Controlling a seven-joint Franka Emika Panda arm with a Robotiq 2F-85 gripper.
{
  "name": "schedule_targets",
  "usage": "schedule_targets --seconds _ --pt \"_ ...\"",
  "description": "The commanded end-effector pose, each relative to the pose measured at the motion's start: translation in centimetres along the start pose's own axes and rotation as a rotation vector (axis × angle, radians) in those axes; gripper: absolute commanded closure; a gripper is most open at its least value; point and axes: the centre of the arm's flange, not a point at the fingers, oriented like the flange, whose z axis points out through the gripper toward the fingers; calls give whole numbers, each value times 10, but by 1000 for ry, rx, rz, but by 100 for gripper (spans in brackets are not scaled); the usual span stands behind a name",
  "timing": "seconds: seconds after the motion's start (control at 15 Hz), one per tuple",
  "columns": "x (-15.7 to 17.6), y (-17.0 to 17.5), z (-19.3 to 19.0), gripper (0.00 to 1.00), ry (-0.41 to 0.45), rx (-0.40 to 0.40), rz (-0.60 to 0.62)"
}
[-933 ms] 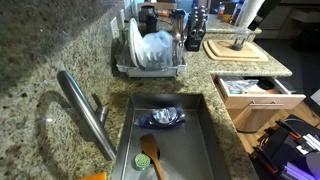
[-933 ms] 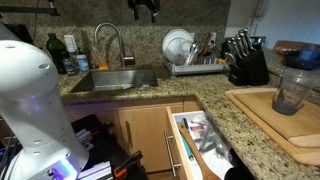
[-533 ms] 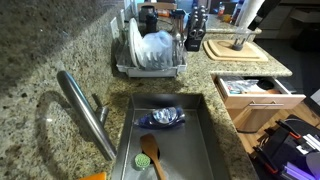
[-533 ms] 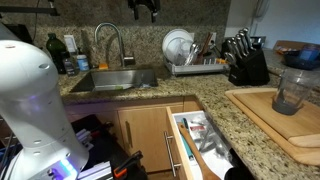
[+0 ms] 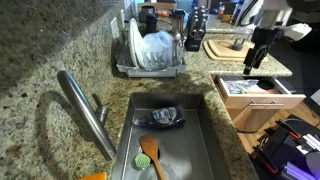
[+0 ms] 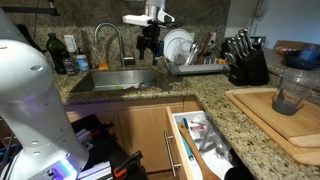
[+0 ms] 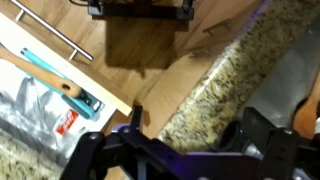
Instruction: Close the open drawer on the right
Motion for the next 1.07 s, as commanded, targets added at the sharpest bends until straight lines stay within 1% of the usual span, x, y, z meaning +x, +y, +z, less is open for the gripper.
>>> schedule_targets --seconds 0.0,0.07,0.13,0.2,0.33,0.4,0.47,0.6,0.67,0.8,0.87,0.93,1.0 --pt "-18 43 74 0 -179 -47 98" --pt "-28 42 57 0 -216 -63 99" --pt "-15 37 64 0 -169 -39 74" --pt "-19 41 69 0 -201 -48 85" --pt "-22 42 65 0 -208 -50 91" --pt "-16 48 91 0 -240 -46 97" --pt "-15 61 124 0 -275 -57 147" --pt "-22 79 163 0 -377 -33 215" --pt "-27 90 186 0 -406 -35 270" --pt "-33 115 232 0 -383 -49 388" --pt "-38 91 189 0 -379 -41 307" --pt "-40 99 205 0 -394 -40 325" --pt "-39 99 209 0 -405 -40 324"
